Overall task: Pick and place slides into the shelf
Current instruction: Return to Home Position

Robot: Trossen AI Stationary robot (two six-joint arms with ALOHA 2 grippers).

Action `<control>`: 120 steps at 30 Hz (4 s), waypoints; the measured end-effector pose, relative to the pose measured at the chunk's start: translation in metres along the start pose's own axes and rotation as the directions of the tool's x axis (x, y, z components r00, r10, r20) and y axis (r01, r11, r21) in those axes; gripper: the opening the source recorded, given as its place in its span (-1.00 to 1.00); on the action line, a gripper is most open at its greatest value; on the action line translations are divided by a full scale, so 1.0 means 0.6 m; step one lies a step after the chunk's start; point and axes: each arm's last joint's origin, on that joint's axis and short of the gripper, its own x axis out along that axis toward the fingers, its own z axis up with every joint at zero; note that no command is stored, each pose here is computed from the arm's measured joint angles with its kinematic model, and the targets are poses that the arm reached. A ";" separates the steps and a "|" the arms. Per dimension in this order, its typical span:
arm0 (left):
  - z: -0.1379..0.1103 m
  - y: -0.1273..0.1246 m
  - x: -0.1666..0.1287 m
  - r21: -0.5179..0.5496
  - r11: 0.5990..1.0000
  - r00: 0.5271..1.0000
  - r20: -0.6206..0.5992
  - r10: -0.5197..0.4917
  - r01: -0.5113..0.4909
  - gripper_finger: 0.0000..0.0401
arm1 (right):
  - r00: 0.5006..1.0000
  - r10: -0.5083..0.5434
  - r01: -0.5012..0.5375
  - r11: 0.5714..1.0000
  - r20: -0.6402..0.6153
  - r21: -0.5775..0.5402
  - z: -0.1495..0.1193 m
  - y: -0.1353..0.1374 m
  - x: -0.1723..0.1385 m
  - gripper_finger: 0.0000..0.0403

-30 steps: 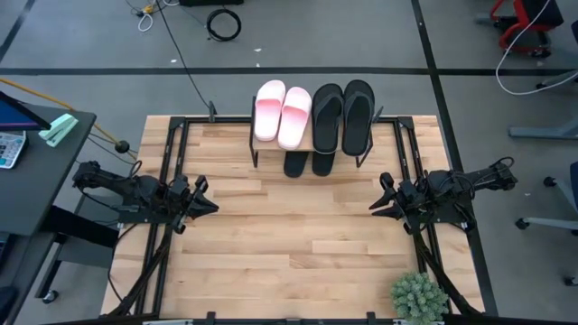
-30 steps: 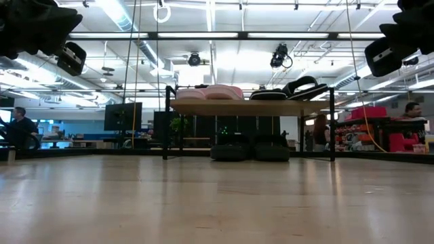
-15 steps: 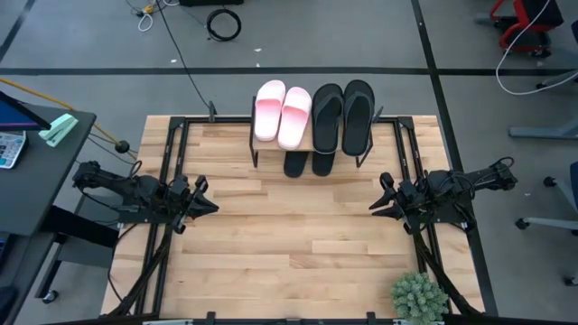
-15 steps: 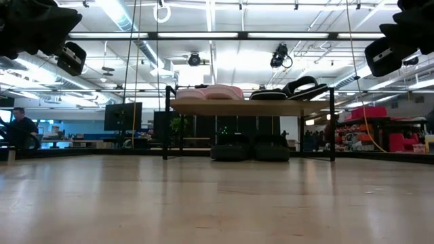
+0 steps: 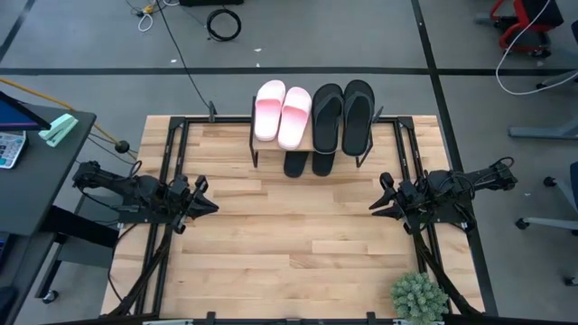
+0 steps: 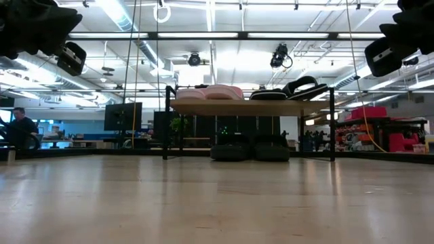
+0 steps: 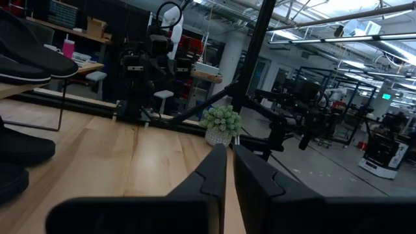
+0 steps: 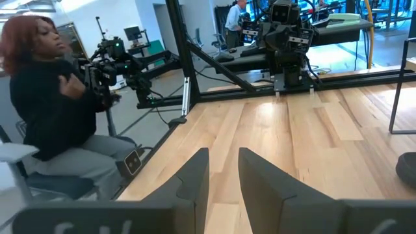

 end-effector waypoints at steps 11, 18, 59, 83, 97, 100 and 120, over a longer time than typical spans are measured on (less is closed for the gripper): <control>0.000 0.000 0.000 0.000 1.000 1.000 0.000 0.000 0.000 -0.85 | 1.000 0.000 0.000 1.000 0.000 0.000 0.000 0.000 0.000 -0.56; 0.000 0.000 0.000 0.000 1.000 1.000 0.000 0.000 0.000 -0.80 | 1.000 0.000 0.000 1.000 0.000 0.000 0.000 0.000 0.000 -0.56; 0.000 0.000 0.000 0.000 1.000 1.000 0.000 0.000 0.000 -0.83 | 1.000 0.000 0.000 1.000 0.000 0.000 0.000 0.000 0.000 -0.56; 0.000 0.000 0.000 0.000 1.000 1.000 0.000 0.000 0.000 -0.82 | 1.000 0.000 0.000 1.000 0.000 0.000 0.000 0.000 0.000 -0.56; 0.000 0.000 0.000 0.000 1.000 1.000 0.000 0.000 0.000 -0.86 | 1.000 0.000 0.000 1.000 0.000 0.000 0.000 0.000 0.000 -0.56; 0.000 0.000 0.000 0.000 1.000 1.000 0.000 0.000 0.000 -0.87 | 1.000 0.000 0.000 1.000 0.000 0.000 0.000 0.000 0.000 -0.56; 0.000 0.000 0.000 0.000 1.000 1.000 0.000 0.000 0.000 -0.83 | 1.000 0.000 0.000 1.000 0.000 0.000 0.000 0.000 0.000 -0.56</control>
